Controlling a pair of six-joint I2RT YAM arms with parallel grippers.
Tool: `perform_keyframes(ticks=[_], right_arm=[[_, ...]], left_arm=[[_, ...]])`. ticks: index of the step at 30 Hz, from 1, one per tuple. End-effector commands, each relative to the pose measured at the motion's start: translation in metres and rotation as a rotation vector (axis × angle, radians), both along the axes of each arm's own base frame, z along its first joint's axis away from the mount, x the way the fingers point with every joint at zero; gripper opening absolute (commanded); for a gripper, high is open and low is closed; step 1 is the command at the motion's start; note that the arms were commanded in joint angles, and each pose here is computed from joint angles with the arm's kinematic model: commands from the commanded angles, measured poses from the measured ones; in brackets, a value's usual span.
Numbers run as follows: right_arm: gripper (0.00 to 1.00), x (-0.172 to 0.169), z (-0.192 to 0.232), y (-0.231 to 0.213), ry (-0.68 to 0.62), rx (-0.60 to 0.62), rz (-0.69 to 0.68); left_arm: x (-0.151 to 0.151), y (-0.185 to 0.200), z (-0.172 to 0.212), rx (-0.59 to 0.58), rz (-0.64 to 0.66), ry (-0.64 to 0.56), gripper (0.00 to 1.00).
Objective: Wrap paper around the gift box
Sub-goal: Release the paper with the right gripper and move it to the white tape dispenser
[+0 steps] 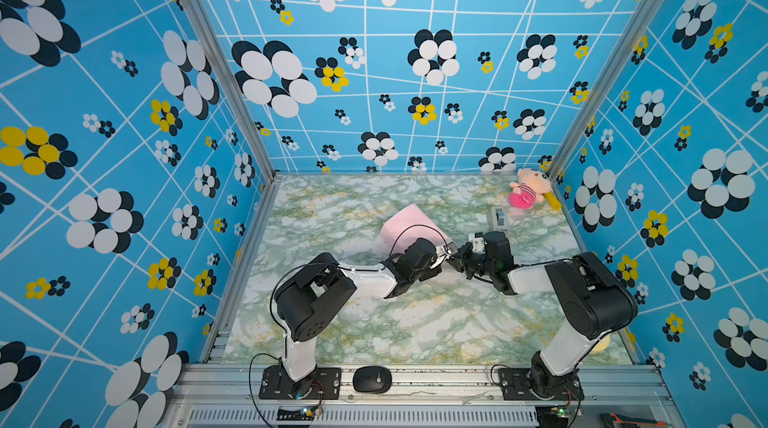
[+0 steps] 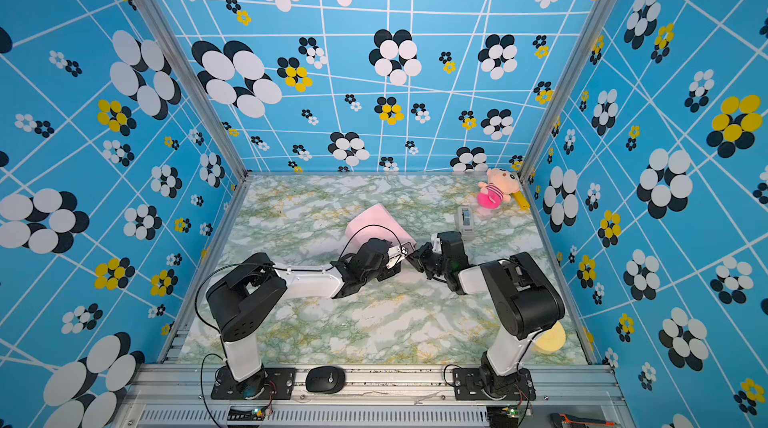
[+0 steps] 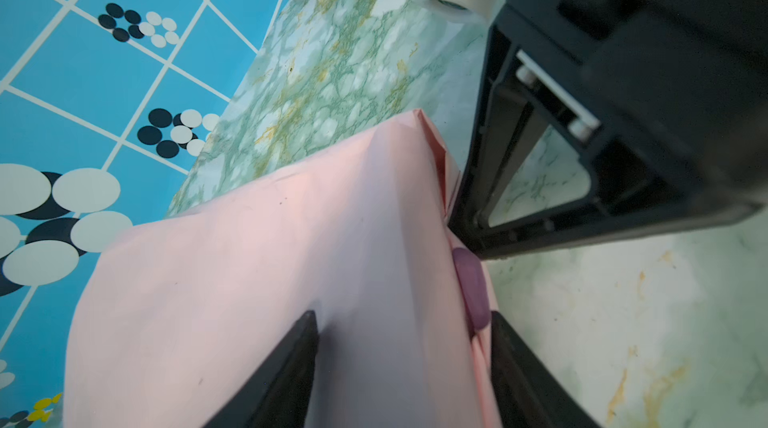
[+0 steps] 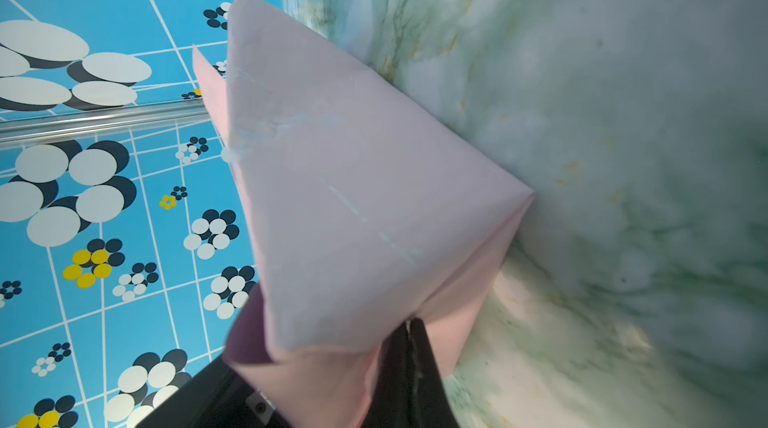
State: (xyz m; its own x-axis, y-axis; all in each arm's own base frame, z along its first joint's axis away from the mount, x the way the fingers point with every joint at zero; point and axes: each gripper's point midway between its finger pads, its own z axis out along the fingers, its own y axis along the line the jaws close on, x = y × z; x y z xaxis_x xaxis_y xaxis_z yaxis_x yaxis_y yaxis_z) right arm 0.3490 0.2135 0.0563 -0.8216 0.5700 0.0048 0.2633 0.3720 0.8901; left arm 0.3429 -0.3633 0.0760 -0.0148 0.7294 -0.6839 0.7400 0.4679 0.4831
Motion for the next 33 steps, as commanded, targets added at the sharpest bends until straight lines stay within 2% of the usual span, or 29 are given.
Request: perform_keyframes(ticks=[1, 5, 10, 17, 21, 25, 28, 31, 33], right_arm=[[0.02, 0.006, 0.015, 0.007, -0.064, 0.022, 0.004], [0.05, 0.004, 0.021, 0.005, -0.082, 0.014, 0.008], [0.27, -0.006, 0.036, -0.012, -0.136, -0.059, 0.007], [0.36, -0.021, 0.049, -0.069, -0.130, -0.395, 0.021], [0.45, -0.014, 0.058, -0.085, -0.127, -0.491, 0.056], [0.47, 0.000, 0.060, -0.111, -0.103, -0.580, 0.061], [0.46, 0.015, 0.055, -0.158, -0.047, -0.658, 0.013], [0.44, 0.034, 0.057, -0.188, -0.059, -0.659, -0.018], [0.43, 0.050, 0.060, -0.201, -0.088, -0.592, -0.024]], left_arm=[[-0.030, 0.025, -0.069, 0.148, -0.006, 0.206, 0.58], [-0.029, 0.027, -0.068, 0.133, -0.002, 0.226, 0.51], [-0.032, 0.031, -0.069, 0.090, -0.002, 0.278, 0.50], [-0.032, 0.037, -0.075, 0.057, 0.013, 0.328, 0.51], [-0.030, 0.039, -0.075, 0.037, 0.021, 0.347, 0.52], [-0.027, 0.040, -0.073, 0.010, 0.029, 0.360, 0.52], [-0.025, 0.041, -0.072, -0.003, 0.032, 0.370, 0.52], [-0.023, 0.042, -0.073, -0.005, 0.038, 0.373, 0.52], [-0.023, 0.043, -0.074, -0.005, 0.040, 0.375, 0.52]])
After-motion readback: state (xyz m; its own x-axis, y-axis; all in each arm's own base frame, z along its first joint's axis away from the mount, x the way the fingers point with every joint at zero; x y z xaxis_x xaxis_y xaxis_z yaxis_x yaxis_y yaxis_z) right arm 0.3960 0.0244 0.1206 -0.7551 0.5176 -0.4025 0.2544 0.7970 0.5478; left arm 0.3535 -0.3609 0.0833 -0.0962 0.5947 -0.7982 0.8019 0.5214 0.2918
